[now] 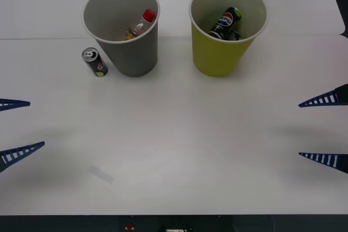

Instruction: Put the can into the green bin and the plastic bottle into the gray bin

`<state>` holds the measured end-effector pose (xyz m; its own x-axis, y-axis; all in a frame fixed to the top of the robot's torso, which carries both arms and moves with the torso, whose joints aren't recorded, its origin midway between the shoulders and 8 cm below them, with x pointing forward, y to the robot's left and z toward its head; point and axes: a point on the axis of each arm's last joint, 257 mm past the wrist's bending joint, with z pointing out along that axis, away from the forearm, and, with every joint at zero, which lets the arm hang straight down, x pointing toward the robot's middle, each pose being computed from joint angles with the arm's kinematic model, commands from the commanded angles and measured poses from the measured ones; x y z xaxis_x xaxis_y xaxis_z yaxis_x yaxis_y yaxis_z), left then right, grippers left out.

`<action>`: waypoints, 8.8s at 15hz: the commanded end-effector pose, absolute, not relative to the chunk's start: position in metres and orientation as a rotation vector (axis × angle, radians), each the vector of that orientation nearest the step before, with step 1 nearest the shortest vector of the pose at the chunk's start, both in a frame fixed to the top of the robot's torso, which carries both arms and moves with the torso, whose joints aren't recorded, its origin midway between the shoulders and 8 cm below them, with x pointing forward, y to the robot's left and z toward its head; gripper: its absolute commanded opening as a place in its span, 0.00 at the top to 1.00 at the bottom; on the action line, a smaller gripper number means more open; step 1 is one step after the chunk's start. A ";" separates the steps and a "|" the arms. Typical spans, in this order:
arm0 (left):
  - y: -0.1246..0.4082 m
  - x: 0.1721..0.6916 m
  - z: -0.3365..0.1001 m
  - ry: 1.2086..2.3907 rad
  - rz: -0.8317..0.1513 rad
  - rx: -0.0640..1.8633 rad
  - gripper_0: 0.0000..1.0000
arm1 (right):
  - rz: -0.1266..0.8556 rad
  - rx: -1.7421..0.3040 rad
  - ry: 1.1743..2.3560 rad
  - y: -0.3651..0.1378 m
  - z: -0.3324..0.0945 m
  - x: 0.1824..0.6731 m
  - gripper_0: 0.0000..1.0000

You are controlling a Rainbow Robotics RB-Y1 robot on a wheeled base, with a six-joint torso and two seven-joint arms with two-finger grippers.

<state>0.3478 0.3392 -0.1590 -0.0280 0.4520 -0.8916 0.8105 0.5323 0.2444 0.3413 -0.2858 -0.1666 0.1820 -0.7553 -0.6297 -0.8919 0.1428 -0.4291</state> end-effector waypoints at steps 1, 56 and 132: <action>0.347 0.352 -0.164 1.653 -0.413 0.971 0.00 | 0.209 -1.634 1.596 -0.286 -0.167 0.341 0.00; 0.273 0.625 -0.218 1.577 -0.305 0.659 0.00 | 0.209 -1.634 1.596 -0.286 -0.167 0.341 0.00; -0.020 0.504 0.045 1.869 -0.676 1.114 1.00 | 0.209 -1.634 1.596 -0.286 -0.167 0.341 0.00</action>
